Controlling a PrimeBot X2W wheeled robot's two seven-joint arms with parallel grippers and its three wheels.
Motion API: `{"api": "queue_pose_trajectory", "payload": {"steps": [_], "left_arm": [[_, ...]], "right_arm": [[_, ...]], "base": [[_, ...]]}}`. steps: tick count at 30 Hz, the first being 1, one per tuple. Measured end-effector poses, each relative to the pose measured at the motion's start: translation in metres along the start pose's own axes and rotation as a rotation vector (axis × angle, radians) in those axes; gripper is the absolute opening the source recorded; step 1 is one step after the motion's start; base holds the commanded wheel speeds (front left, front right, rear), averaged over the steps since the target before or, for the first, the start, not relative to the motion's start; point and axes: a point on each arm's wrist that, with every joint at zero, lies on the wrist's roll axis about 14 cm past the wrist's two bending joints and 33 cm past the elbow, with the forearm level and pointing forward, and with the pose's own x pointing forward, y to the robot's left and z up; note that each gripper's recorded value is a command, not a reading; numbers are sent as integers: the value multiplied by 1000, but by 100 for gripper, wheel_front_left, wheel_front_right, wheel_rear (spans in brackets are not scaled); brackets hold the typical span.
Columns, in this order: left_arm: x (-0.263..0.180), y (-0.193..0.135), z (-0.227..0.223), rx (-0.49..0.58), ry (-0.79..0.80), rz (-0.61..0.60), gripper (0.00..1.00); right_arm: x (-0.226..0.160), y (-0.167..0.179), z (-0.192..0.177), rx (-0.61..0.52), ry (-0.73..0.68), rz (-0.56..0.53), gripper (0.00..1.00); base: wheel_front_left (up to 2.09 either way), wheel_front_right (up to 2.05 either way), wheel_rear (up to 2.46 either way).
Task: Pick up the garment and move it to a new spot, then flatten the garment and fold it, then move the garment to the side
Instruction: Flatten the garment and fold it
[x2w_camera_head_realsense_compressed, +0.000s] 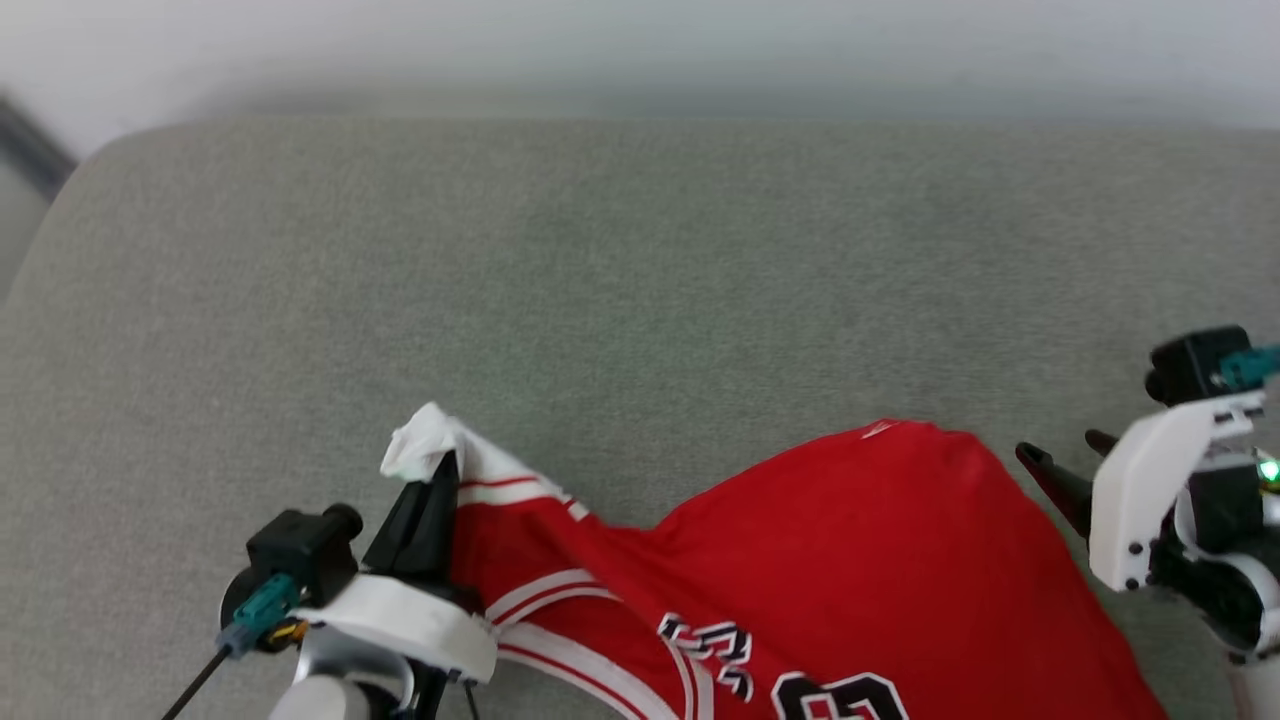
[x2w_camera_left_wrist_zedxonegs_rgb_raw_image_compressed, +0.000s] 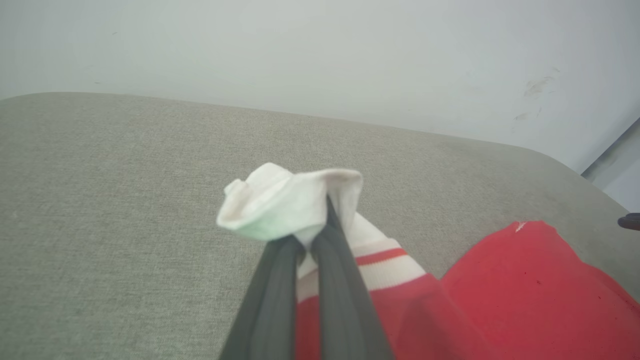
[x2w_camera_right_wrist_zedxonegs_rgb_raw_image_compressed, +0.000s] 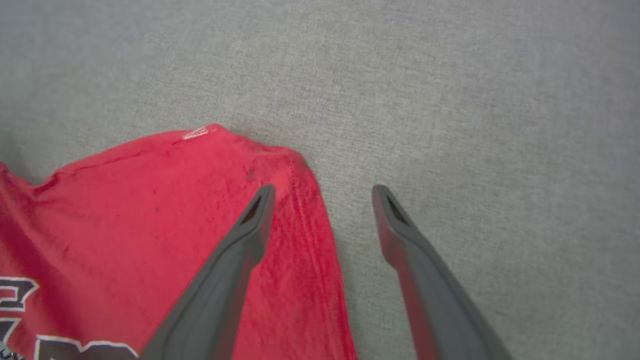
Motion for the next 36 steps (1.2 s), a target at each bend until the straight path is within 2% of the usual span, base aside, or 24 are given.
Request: {"api": "queue_pose_trajectory", "payload": {"steps": [3, 7, 11, 15, 16, 17, 18, 23, 28, 36], "left_arm": [[11, 2, -3, -18, -10, 8, 0], [17, 7, -11, -29, 0, 24, 0], [20, 15, -20, -31, 17, 41, 0], [18, 20, -28, -29, 39, 54, 0], [17, 21, -29, -28, 41, 55, 0], [16, 22, -29, -29, 43, 58, 0], [15, 23, -30, -28, 45, 59, 0], [12, 23, -22, -38, 29, 53, 0], [20, 25, 5, 4, -5, 11, 0], [64, 9, 89, 132, -145, -105, 0]], "right_arm": [[26, 17, 2, -101, 123, 52, 100], [53, 28, -12, -150, 247, 88, 100], [74, 28, -37, -129, 389, 107, 100], [85, 30, -46, -114, 475, 128, 100], [86, 30, -47, -120, 482, 128, 50], [87, 31, -47, -116, 485, 130, 15], [86, 31, -47, -112, 487, 131, 0], [80, 37, -42, -101, 471, 139, 0], [69, 36, -25, -116, 372, 124, 0], [42, 11, 58, -149, 81, 23, 0]], "base": [[0, 0, 0], [0, 0, 0], [0, 0, 0], [0, 0, 0], [0, 0, 0], [0, 0, 0], [0, 0, 0], [0, 0, 0], [0, 0, 0], [0, 0, 0]]}}
